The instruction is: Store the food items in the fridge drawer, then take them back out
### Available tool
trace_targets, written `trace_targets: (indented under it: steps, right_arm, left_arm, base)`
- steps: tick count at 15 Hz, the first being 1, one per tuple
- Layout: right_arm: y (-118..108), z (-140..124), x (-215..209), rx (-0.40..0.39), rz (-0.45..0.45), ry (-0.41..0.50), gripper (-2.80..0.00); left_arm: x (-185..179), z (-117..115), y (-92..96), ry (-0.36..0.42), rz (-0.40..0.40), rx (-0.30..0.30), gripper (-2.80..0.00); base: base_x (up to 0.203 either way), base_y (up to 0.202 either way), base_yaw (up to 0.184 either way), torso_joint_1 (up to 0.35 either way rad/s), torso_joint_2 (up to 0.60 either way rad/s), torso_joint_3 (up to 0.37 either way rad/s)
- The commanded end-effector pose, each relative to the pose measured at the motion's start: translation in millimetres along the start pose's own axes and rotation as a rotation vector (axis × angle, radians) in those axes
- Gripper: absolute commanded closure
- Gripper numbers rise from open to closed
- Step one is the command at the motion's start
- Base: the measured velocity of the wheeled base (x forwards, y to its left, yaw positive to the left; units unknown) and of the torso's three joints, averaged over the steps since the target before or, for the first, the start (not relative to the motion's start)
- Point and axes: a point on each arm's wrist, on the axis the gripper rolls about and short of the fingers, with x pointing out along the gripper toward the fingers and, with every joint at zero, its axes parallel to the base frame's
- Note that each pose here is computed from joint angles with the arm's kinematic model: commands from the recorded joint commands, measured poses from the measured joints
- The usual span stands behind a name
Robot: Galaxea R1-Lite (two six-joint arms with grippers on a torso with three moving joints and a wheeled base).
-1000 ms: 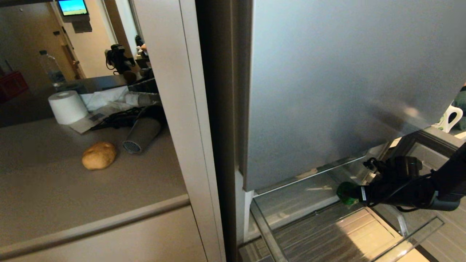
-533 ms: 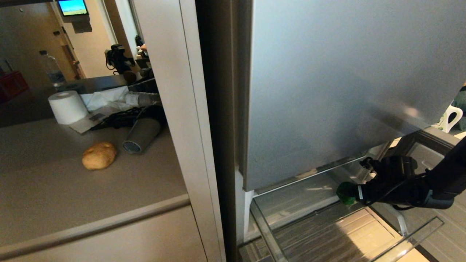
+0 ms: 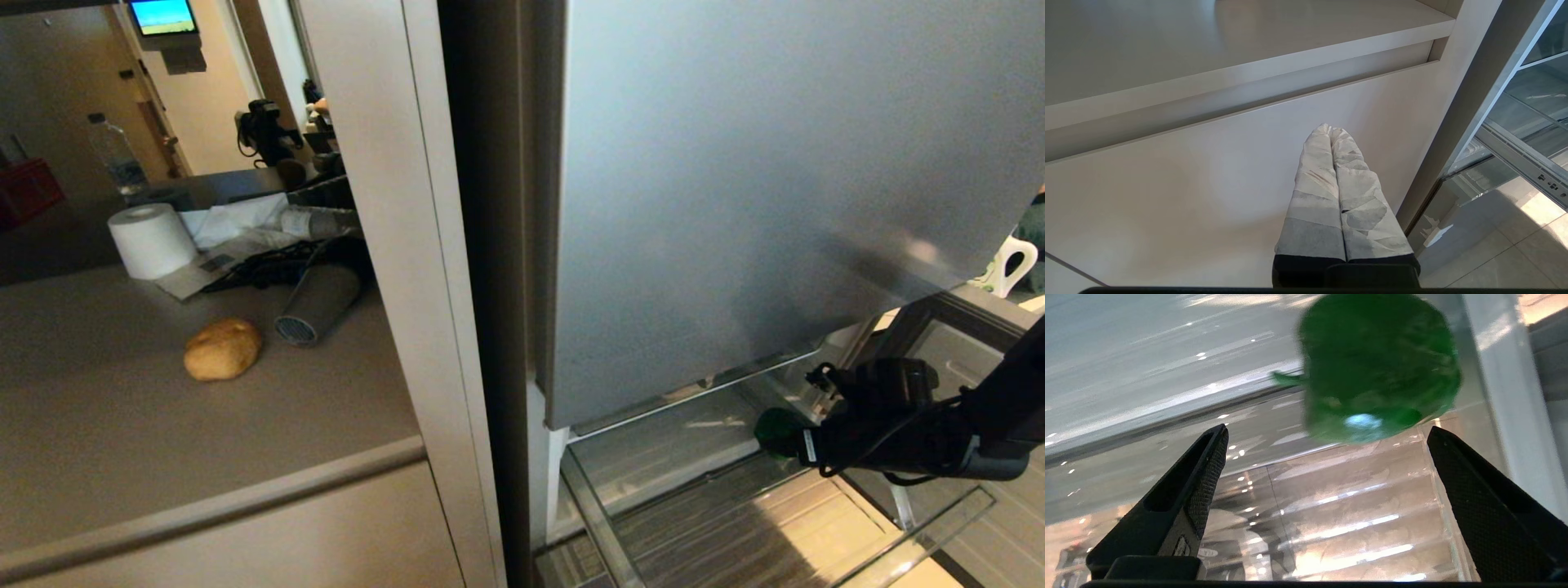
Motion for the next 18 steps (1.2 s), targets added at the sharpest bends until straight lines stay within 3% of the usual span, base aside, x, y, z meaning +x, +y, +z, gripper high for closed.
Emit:
trace_targets:
  steps: [1,12,18]
  right_arm:
    - [4.2,6.0,-8.6,-0.014,0.002,-0.027,-2.80]
    - [-1.5,18.8,31.7,-0.031,0.008,-0.055,-2.80]
    - [3.1,21.1,-12.3,-0.059,-0.009,-0.080,-2.80]
  left_arm:
    - [0.1,0.1,0.0,0.001,0.000,0.000,0.00]
    - [0.1,0.1,0.0,0.001,0.000,0.000,0.00]
    - [0.1,0.1,0.0,0.001,-0.002,0.000,0.00]
  base:
    - [0.000,0.000,0.000,0.000,0.00,0.000]
    - [0.000,0.000,0.000,0.000,0.00,0.000]
    - [0.000,0.000,0.000,0.000,0.00,0.000]
